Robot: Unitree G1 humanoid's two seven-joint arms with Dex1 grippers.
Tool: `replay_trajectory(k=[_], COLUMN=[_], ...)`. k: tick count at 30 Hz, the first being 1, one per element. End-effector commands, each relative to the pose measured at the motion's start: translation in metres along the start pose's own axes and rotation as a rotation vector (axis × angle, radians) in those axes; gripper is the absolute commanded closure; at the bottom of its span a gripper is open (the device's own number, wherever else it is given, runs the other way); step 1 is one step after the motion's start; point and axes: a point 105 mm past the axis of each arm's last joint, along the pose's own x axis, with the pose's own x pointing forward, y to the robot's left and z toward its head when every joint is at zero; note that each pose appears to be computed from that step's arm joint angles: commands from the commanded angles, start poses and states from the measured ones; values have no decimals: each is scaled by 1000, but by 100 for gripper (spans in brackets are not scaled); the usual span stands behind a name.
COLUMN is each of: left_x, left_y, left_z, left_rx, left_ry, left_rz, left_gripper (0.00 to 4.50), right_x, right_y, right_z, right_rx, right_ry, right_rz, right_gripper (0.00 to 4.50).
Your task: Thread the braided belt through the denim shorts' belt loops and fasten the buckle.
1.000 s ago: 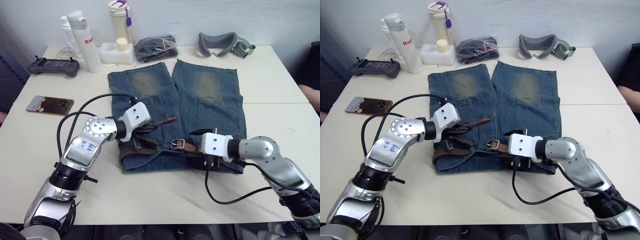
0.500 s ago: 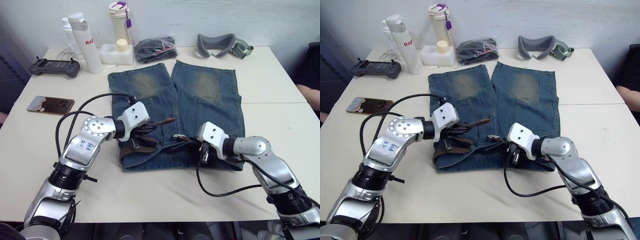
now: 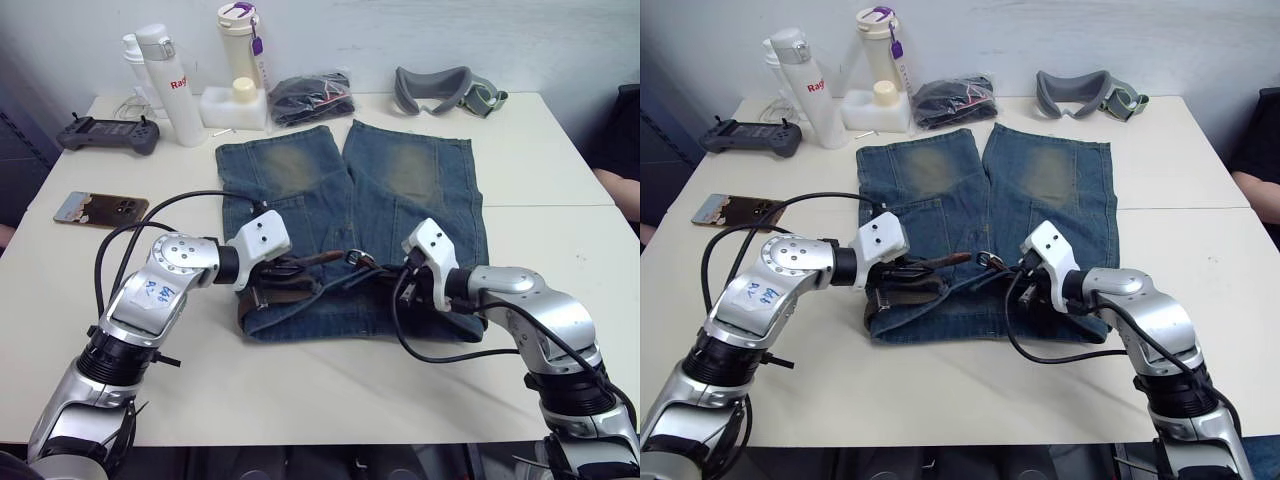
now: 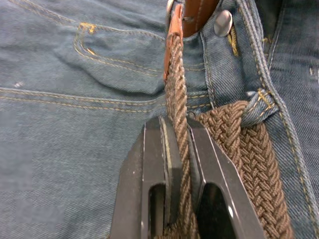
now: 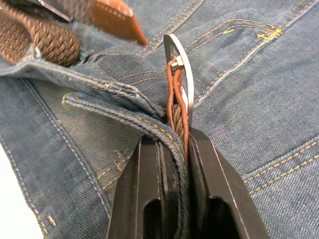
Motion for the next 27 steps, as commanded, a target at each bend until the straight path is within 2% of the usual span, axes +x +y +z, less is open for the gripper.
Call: replay_trajectory(k=[1, 7, 21, 27], left_x=[1, 8, 21, 22], left_y=[-1, 3, 0, 3], left_z=[9, 7, 18, 26], left_rx=[36, 4, -56, -70], left_ry=[-4, 13, -25, -57], left_rz=[7, 33, 53, 65], left_gripper=[450, 450, 450, 450], right_x=[-3, -2, -1, -2], right_y=[2, 7, 25, 13], right_z=[20, 25, 23, 15], right_rx=[-48, -64, -74, -67], right_ry=[-62, -75, -63, -18], right_rz=[-19, -18, 41, -8], right_gripper=[449, 449, 449, 449])
